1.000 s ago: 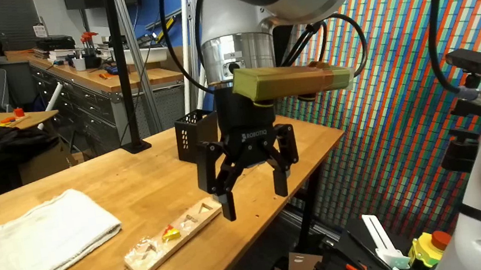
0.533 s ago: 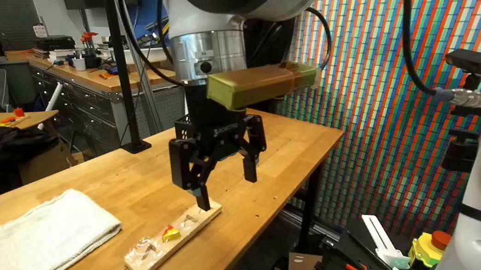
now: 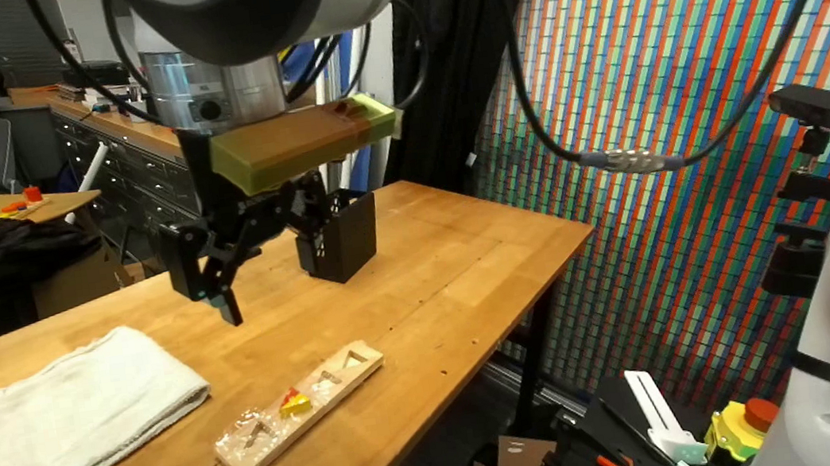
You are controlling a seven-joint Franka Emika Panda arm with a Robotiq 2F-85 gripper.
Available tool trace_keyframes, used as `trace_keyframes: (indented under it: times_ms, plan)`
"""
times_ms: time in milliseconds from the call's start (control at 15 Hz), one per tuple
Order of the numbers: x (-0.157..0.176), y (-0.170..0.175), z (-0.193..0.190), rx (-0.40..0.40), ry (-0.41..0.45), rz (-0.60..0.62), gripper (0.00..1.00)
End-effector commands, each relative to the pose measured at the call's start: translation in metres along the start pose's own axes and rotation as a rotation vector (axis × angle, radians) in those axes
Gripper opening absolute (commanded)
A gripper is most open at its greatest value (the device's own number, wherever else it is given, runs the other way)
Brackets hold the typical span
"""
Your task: Pick up the cloth from the table and put it in the box
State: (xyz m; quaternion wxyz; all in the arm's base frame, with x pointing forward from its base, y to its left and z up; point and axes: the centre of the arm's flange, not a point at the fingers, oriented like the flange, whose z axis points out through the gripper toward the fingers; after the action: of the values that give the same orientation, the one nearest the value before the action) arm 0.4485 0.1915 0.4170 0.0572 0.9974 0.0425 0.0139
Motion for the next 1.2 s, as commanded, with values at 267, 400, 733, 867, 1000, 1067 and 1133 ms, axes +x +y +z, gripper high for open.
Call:
trace_keyframes:
  times_ms: [267,400,733,867,1000,1067,1133]
  plan:
    - [0.128,-0.062,-0.014,-0.059,0.146,-0.132,1.0]
    - [0.151,-0.08,-0.007,-0.055,0.162,-0.166,1.0]
    - [0.196,-0.123,0.034,-0.014,0.16,-0.227,1.0]
    - [0.208,-0.135,0.049,-0.003,0.154,-0.249,1.0]
    - [0.222,-0.143,0.066,0.002,0.15,-0.274,1.0]
    - [0.228,-0.145,0.074,0.004,0.147,-0.288,1.0]
    - [0.234,-0.146,0.083,0.007,0.144,-0.298,1.0]
